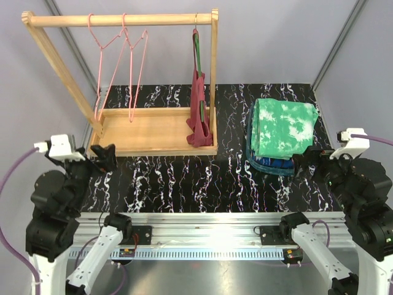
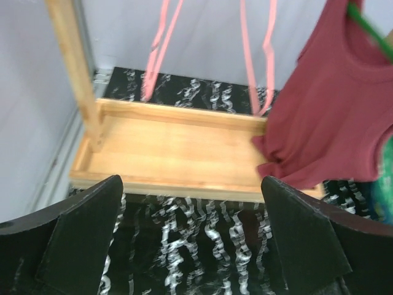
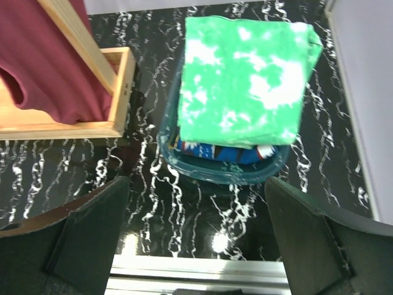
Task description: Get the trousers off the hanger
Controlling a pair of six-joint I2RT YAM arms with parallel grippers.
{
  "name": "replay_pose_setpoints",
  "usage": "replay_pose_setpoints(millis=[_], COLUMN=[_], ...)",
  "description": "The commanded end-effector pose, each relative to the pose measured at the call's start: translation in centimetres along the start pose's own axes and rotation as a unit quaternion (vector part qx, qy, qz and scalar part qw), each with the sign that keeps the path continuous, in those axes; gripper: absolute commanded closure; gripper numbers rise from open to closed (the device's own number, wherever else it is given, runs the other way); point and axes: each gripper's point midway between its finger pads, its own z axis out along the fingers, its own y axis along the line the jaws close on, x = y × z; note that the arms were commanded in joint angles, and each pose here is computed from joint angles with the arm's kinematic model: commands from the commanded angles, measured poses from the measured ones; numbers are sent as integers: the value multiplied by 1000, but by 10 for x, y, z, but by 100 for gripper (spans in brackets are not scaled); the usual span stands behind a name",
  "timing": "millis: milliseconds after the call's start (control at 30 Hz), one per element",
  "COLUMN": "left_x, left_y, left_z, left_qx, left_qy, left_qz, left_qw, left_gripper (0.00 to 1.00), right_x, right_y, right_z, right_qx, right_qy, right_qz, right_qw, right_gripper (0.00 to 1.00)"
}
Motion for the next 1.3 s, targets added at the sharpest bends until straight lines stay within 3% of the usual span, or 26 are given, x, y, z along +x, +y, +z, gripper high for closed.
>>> replay_pose_setpoints(millis=[0, 133, 467, 1267], left_x=[28, 41, 67, 71], left_y=[26, 36, 40, 37], left_z=[-8, -29, -32, -27], left_qx=[-40, -44, -45, -44], left_qy=[-2, -27, -5, 3], left_qz=[48, 42, 28, 19], left_qw=[998, 998, 999, 999], left_gripper=[1, 1, 1, 1], right_x=[5, 13, 14, 30], right_y=[-17, -23, -27, -7], right_z=[-14, -24, -30, -4], right_qx=[37, 43, 42, -2], right_qy=[-3, -19, -60, -22], right_qz=[-12, -10, -3, -1], right_qw=[999, 999, 997, 1000], right_gripper=[1, 1, 1, 0])
